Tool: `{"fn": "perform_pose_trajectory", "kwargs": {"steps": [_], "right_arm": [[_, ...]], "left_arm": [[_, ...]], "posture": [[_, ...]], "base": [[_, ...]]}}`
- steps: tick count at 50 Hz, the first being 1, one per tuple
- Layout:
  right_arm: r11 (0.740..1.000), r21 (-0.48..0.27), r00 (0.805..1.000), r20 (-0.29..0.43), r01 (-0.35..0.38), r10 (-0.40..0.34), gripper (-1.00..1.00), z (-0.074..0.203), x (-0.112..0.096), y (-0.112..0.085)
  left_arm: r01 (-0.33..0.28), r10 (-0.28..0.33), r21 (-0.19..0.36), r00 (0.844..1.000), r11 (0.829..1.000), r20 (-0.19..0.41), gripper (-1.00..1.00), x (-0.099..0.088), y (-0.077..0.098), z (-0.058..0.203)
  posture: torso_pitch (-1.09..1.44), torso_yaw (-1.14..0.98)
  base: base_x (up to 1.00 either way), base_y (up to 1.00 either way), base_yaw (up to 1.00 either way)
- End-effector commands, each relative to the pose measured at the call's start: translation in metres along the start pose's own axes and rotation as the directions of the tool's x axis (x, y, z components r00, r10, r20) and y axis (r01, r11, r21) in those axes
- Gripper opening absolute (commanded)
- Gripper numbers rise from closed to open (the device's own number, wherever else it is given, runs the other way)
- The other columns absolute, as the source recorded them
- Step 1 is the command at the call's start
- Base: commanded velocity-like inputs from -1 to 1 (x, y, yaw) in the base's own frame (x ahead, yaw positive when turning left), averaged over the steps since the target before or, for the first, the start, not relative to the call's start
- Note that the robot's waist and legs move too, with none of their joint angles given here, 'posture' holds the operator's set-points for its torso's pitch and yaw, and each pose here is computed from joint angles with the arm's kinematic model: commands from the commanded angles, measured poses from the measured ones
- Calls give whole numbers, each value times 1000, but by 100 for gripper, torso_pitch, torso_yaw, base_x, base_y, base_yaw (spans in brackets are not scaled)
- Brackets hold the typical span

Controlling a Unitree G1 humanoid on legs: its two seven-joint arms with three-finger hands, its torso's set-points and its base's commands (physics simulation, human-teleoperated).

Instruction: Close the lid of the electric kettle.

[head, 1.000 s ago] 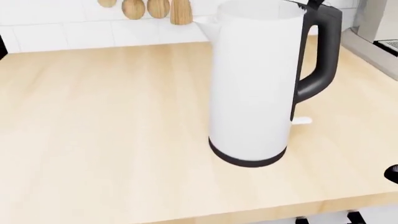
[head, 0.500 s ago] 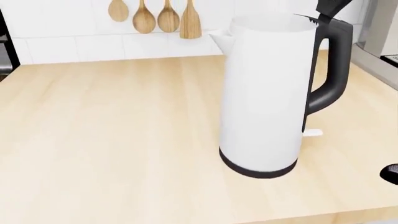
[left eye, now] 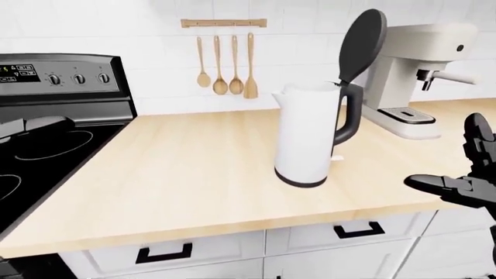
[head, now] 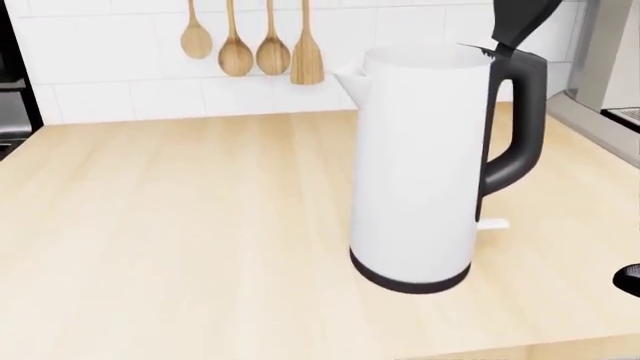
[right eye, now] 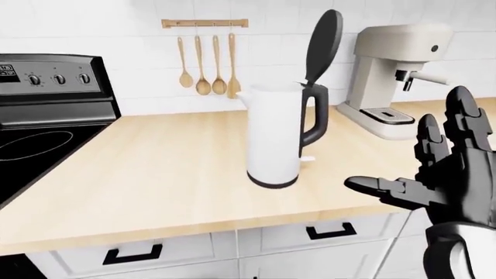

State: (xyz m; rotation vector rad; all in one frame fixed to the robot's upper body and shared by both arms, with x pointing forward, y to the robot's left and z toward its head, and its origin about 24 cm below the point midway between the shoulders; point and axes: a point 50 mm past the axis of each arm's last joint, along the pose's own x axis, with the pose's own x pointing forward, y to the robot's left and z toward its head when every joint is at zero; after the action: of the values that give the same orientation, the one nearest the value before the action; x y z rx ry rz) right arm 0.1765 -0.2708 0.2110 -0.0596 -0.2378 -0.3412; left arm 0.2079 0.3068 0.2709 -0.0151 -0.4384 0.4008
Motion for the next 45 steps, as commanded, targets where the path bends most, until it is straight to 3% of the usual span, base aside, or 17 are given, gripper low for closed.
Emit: {"fn": "perform_pose_trajectory", "kwargs": {"steps": [1,24,31,45], "right_arm": [[1000,-11,998,65,-12,13,100,10,0,2],[1000,0,997,77,-6,6,100,16,-1,0],[1000,-29,997,72,6,-4,100,16,0,-3],[970,-241,1000,2,-18,18,100,36,-4,-34]], "left_arm": [[13,-13,6,998,1000,63,100,1,-2,11],[26,-26,2,998,1000,55,100,0,-5,9],[25,-25,2,998,1000,52,100,0,-4,11],[29,-29,4,998,1000,50,100,-1,-6,10]], "posture": [[-52,0],[-52,0],[-52,0],[-52,0]], "base": [[0,0,0],[0,0,0],[0,0,0],[0,0,0]]}}
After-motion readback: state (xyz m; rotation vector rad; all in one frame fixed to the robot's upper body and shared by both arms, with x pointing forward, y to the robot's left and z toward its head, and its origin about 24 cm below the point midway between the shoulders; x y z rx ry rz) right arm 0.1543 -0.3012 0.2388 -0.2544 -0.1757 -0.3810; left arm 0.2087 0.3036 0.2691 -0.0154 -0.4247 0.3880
